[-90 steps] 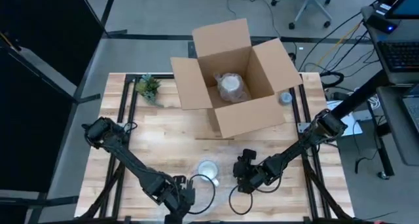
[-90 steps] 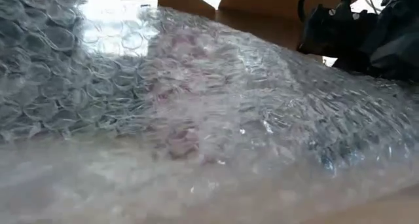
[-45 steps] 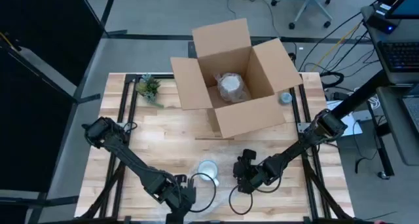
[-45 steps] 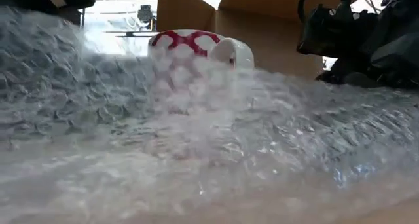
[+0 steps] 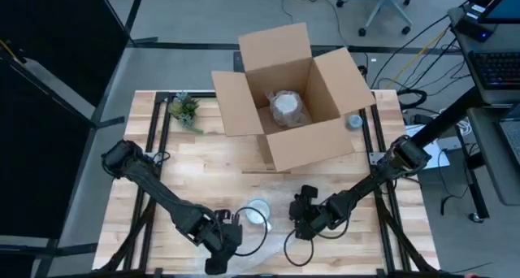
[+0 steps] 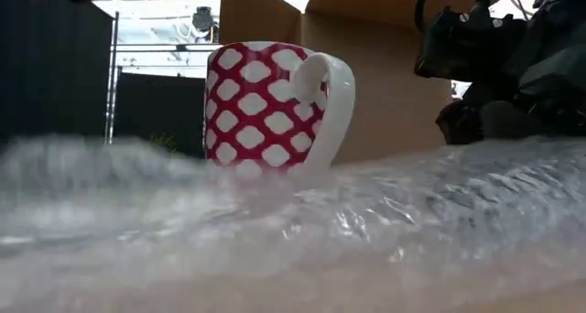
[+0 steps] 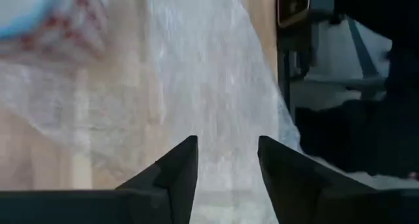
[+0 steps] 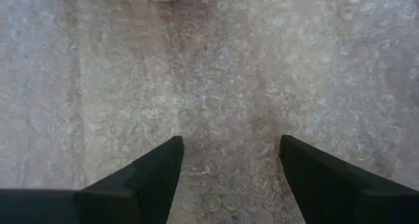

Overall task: Wrap mug
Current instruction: Wrap the red mug with the bubble wrap

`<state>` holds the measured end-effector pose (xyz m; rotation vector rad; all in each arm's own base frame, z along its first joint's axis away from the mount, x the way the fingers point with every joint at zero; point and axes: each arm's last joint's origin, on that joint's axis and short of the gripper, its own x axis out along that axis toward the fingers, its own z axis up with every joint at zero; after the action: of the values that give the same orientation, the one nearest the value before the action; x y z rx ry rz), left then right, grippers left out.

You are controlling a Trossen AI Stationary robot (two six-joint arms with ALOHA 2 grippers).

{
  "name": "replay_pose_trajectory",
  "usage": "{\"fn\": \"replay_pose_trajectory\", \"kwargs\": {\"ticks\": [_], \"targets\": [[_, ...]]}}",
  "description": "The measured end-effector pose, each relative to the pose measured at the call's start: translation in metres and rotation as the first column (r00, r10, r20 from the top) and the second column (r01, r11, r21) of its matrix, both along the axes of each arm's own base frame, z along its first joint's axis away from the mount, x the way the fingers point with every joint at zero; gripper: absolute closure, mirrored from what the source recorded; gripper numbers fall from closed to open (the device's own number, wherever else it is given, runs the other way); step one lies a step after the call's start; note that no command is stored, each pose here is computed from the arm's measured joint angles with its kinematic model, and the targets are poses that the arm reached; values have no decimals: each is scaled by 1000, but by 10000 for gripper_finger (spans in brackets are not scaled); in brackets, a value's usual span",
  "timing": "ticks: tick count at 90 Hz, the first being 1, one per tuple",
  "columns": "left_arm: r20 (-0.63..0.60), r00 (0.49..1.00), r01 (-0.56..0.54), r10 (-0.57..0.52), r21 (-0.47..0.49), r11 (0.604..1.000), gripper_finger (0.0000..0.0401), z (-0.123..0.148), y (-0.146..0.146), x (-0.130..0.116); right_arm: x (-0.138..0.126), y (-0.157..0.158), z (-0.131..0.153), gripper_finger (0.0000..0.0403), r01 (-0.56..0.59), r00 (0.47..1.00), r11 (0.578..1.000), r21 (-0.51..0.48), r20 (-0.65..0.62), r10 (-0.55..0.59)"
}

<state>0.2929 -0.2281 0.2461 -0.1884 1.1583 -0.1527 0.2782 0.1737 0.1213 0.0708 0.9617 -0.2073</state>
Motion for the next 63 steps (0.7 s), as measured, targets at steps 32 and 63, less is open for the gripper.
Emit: {"fn": "replay_pose_trajectory", "kwargs": {"ticks": [32, 63], "targets": [[17, 998, -60, 60, 57, 997, 258, -18, 10, -1, 0, 0, 0, 161, -4, 1000, 1000, 2, -5, 4], [54, 991, -121, 121, -4, 993, 258, -55, 14, -5, 0, -1, 0, 161, -17, 1000, 1000, 5, -14, 17]]}}
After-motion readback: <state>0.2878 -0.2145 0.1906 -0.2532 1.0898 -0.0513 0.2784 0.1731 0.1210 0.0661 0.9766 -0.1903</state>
